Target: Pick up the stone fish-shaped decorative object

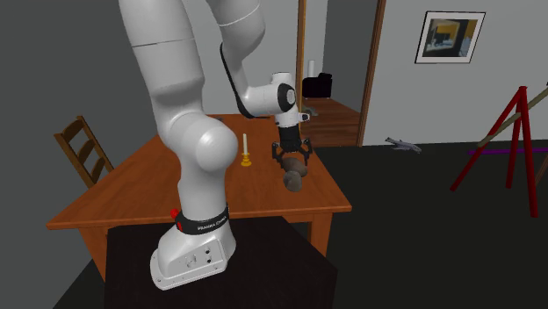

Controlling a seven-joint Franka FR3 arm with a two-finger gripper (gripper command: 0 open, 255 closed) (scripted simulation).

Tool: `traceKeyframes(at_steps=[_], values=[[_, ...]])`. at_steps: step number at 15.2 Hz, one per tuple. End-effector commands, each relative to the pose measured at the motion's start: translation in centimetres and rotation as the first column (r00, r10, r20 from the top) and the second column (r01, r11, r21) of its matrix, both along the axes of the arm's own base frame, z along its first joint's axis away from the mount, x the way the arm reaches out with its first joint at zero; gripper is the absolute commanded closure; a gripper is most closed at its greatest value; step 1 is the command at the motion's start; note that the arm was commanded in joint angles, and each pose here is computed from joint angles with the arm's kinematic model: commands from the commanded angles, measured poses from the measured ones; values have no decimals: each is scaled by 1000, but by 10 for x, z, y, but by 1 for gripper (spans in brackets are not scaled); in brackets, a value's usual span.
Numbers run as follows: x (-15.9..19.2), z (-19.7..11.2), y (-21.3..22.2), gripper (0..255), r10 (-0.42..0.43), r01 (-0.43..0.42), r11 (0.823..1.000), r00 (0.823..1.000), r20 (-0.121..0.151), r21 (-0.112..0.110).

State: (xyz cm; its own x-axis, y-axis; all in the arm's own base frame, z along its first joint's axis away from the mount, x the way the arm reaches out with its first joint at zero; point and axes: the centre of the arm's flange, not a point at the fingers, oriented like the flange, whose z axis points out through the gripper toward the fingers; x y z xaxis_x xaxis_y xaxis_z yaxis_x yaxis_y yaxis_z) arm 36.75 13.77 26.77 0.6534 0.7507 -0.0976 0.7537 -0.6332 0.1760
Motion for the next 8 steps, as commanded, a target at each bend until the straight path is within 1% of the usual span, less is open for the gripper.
traceKeyframes(at_steps=[1,3,5,6,8], values=[[0,-11,0,0,3,-3,1000,1000,1,1],[0,-21,0,0,3,-3,1000,1000,1,1],[0,-24,0,0,3,-3,1000,1000,1,1],[1,-24,0,255,2,-2,1000,1000,1,1],[1,-24,0,255,2,-2,1000,1000,1,1]])
